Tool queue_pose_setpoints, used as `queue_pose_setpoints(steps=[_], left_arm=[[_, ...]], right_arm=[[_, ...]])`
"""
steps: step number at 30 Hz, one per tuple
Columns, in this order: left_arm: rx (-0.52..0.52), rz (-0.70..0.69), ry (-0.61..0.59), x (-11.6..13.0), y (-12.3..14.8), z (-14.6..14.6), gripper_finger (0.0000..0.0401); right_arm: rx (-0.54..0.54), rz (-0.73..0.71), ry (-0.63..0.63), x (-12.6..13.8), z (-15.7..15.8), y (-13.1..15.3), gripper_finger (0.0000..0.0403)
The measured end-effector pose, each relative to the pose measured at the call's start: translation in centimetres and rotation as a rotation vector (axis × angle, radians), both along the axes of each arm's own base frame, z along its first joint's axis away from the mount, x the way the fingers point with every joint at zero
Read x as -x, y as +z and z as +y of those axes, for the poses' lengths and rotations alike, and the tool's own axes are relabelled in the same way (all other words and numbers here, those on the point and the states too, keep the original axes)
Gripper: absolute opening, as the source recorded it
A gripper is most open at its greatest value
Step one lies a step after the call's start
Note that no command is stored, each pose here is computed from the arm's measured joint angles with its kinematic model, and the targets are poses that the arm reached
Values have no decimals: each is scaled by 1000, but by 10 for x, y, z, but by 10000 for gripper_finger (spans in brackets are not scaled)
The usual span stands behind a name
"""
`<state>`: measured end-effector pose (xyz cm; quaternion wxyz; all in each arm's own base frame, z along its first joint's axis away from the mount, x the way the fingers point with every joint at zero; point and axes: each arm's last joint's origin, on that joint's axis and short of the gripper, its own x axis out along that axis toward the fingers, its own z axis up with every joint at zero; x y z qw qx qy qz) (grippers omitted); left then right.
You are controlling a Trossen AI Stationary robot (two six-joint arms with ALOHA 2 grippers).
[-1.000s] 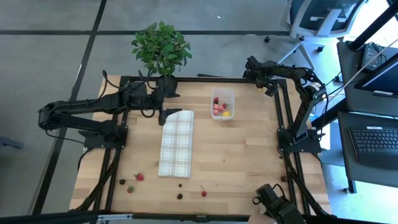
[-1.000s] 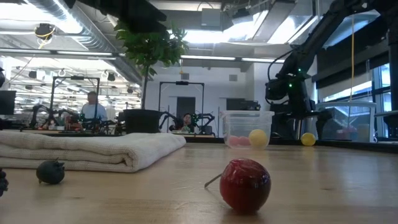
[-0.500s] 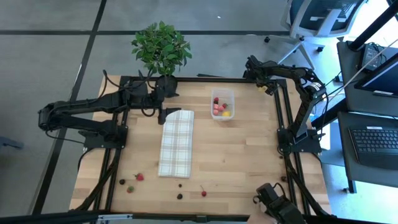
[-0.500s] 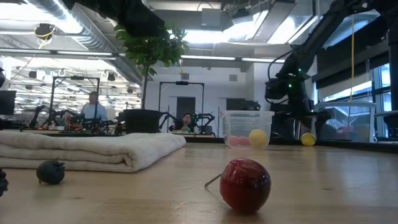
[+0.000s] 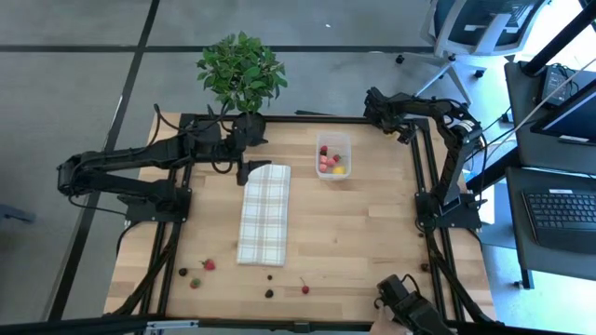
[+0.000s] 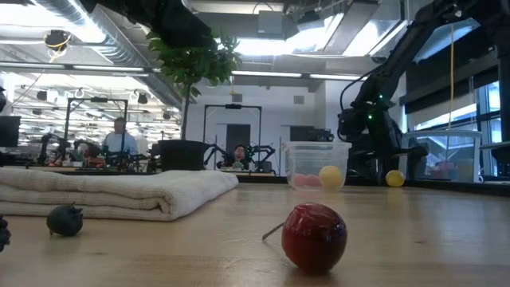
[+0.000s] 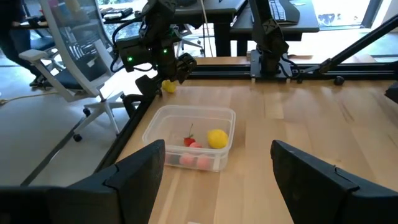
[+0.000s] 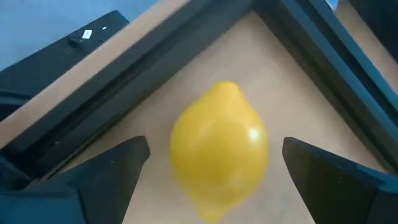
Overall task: Pick and placing Produce into tupperware
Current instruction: Put the lemon into the transparent bin
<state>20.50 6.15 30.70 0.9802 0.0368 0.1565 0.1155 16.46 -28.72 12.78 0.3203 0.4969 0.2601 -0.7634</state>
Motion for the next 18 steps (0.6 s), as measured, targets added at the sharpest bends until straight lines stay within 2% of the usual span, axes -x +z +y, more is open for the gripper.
queue_pose_setpoints(steps=[7,18], left_arm=[[2,6,0,0,-1,0,284],[3,7,0,0,-1,0,284]], right_arm=[[6,-15,-1,-1,-1,-1,373],[13,-17,25,-3,-3,-1,262]])
